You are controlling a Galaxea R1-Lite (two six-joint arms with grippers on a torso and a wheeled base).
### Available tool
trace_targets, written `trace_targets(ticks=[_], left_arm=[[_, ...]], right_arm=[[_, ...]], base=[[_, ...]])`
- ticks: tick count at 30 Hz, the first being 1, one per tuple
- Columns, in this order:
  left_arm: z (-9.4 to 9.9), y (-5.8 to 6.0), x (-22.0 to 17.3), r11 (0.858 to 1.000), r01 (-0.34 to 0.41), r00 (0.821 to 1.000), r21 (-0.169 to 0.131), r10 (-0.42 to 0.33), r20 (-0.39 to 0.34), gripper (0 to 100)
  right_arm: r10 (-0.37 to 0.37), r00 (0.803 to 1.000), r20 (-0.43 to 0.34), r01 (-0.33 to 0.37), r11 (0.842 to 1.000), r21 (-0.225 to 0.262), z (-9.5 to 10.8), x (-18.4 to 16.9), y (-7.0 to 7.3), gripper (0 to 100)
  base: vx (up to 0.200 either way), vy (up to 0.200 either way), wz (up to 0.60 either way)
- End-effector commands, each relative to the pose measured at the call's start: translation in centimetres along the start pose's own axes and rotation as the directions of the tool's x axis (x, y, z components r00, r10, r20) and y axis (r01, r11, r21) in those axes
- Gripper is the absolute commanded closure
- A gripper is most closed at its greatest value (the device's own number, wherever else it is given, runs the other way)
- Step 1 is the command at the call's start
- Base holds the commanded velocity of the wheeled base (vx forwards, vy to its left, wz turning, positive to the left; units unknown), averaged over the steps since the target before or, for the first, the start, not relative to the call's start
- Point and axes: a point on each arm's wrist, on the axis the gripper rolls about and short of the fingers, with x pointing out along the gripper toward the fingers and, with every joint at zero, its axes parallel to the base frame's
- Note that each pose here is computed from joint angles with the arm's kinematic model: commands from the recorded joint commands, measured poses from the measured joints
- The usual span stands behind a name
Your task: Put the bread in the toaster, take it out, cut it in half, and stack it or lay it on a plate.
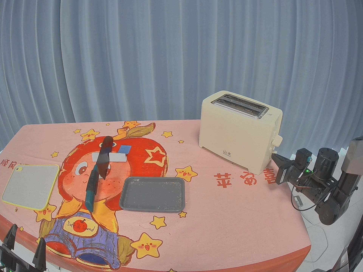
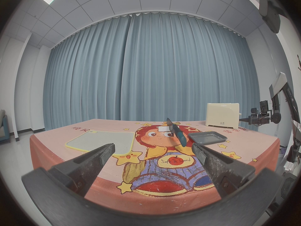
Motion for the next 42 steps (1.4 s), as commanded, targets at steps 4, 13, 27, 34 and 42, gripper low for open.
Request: trace_targets(ticks=[4, 13, 27, 34, 42], left_arm=[[-0.48, 0.00, 0.14, 1.000, -0.001, 1.000, 0.000, 0.001, -0.019, 0], [-0.48, 0.00, 0.14, 1.000, -0.001, 1.000, 0.000, 0.001, -0.019, 0], [-0.48, 0.00, 0.14, 1.000, -0.001, 1.000, -0.001, 0.001, -0.019, 0], [-0.48, 0.00, 0.14, 1.000, -0.001, 1.000, 0.000, 0.001, -0.019, 0], [-0.48, 0.00, 0.14, 1.000, -0.001, 1.000, -0.001, 0.001, -0.019, 0]], right_arm=[[-0.001, 1.000, -0.002, 0.001, 1.000, 0.000, -0.25, 0.15, -0.03, 100], [-0.001, 1.000, -0.010, 0.001, 1.000, -0.001, -0.39, 0.02, -0.02, 100], [0.003, 1.000, -0.021, -0.003, 1.000, -0.003, -0.58, -0.16, 0.16, 100], [0.001, 1.000, -0.026, -0.001, 1.000, -0.002, -0.67, -0.17, 0.11, 100], [0.003, 0.999, -0.036, -0.004, 1.000, -0.004, -0.87, -0.38, 0.21, 100]], base=[[0.000, 0.000, 0.00], [0.000, 0.000, 0.00], [0.000, 0.000, 0.00], [0.000, 0.000, 0.00], [0.000, 0.000, 0.00]])
